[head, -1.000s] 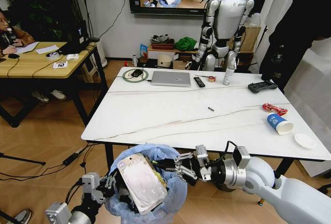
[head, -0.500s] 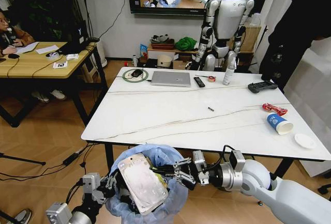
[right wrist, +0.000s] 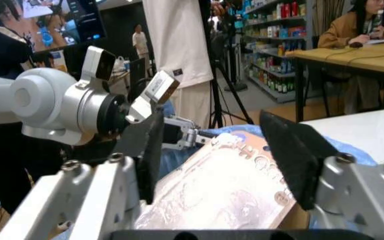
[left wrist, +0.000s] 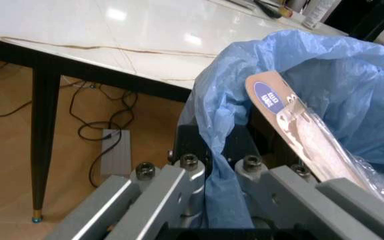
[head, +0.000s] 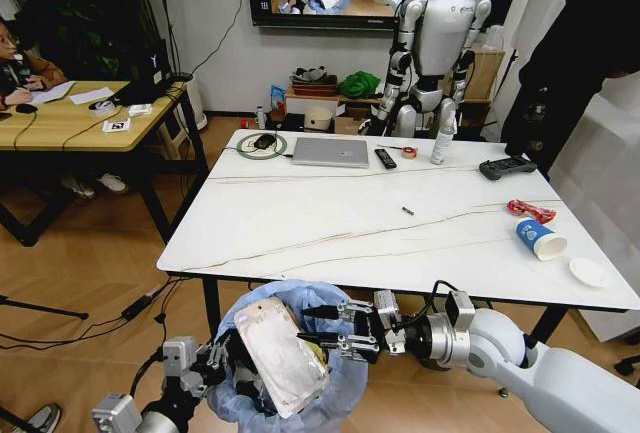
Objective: Pick up the trash bin and place the trash from the table into it.
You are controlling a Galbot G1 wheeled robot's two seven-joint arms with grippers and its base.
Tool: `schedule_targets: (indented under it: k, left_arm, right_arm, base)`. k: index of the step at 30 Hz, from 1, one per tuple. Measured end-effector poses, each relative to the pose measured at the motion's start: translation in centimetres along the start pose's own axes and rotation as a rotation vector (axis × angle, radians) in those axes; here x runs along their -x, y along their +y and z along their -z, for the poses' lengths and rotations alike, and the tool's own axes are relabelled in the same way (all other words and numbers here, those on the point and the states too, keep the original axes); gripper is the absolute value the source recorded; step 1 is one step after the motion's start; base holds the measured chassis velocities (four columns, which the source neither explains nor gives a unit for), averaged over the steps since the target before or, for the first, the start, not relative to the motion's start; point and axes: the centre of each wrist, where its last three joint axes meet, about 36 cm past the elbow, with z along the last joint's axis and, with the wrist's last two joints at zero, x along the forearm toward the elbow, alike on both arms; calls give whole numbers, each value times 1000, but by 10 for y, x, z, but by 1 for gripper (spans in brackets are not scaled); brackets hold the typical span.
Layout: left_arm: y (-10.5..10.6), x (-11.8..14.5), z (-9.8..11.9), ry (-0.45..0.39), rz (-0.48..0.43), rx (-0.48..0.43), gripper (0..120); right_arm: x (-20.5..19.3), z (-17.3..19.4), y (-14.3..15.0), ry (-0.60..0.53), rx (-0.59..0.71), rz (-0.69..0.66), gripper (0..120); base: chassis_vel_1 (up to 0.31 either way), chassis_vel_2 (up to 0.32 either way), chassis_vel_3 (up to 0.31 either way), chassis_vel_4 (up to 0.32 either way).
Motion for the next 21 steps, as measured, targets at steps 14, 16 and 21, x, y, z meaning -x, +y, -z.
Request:
schedule_targets:
  k: [14, 16, 21]
  left_arm:
    - [0, 1, -2, 12, -8, 3, 0]
    - [-1, 1, -3, 16, -12, 3, 0]
    - [-1, 2, -4, 21, -17, 3, 0]
  right_arm:
    - [-14, 77, -16, -134, -120, -473, 100]
    - [-34, 82, -26, -94, -113, -628, 100]
    - [-69, 72, -52, -12, -72, -870, 100]
  base:
    - [0, 0, 0, 0]
    - [0, 0, 0, 0]
    - [0, 0, 0, 0]
